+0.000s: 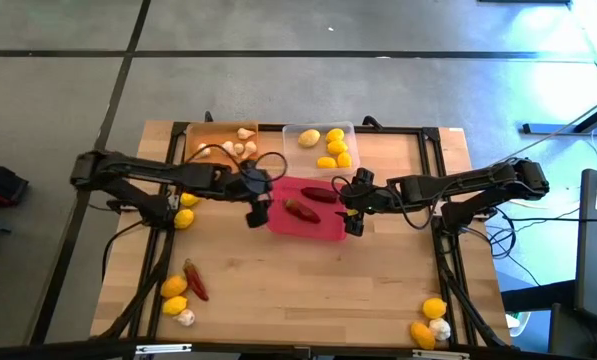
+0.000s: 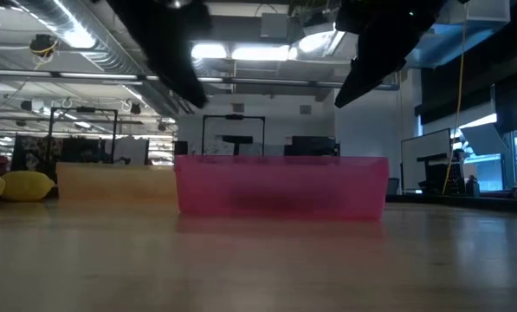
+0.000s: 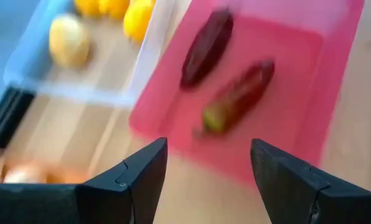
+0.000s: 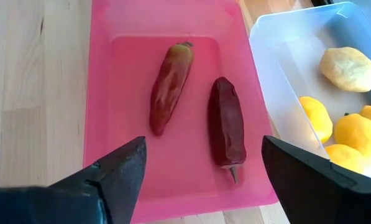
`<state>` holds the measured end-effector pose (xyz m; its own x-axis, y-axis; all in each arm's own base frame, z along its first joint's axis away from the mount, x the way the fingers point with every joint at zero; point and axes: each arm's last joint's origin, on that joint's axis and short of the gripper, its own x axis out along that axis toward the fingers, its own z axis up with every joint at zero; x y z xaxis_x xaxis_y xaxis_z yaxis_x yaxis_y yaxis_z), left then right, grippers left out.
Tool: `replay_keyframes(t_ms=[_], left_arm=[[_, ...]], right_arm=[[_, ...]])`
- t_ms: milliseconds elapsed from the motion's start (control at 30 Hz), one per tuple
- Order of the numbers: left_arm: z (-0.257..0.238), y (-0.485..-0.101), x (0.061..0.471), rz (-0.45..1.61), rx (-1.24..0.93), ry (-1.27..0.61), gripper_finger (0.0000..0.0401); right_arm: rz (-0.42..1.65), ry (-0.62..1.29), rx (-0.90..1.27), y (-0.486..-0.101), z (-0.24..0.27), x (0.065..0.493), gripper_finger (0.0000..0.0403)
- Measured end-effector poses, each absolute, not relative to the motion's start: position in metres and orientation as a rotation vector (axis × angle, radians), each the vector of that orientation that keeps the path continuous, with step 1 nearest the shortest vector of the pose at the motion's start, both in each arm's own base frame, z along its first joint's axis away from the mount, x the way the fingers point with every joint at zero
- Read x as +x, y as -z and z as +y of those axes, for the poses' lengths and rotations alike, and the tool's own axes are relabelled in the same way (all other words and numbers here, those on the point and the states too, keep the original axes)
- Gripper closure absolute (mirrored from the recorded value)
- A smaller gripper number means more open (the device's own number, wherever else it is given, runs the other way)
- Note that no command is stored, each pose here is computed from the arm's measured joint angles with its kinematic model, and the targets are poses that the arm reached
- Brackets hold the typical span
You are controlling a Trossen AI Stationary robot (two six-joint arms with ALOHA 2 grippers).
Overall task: Sort produce into baskets
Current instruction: Put the yellow lemon in the transparent bin
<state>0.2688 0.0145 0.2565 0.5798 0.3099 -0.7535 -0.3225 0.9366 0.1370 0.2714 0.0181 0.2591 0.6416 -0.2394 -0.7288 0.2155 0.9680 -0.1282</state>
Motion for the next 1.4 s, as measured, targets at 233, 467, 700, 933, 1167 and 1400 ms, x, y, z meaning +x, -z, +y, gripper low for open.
replay_keyframes(t_ms=[233,467,700,933,1167,1400], left_arm=[[0.014,-0.266,0.224,1.044,-0.122,-0.515,0.0176],[0.025,-0.255,0.197,1.195,-0.115,-0.833,0.0176],[0.039,-0.228,0.185,1.292,-0.144,-0.911,0.0176],[0.057,-0.21,0.171,1.393,-0.351,-0.951,0.0176],[0.072,-0.201,0.157,1.501,-0.449,-0.967,0.0176],[0.08,-0.186,0.156,1.701,-0.449,-0.939,0.0176]], right_arm=[[0.832,0.259,-0.029,-0.259,0.018,0.272,0.0093],[0.823,0.259,-0.026,-0.26,0.018,0.272,0.0093],[0.809,0.258,-0.024,-0.261,0.018,0.273,0.0093],[0.807,0.258,-0.025,-0.261,0.018,0.274,0.0093],[0.791,0.255,-0.025,-0.262,0.018,0.275,0.0093],[0.787,0.254,-0.028,-0.262,0.018,0.275,0.0093]])
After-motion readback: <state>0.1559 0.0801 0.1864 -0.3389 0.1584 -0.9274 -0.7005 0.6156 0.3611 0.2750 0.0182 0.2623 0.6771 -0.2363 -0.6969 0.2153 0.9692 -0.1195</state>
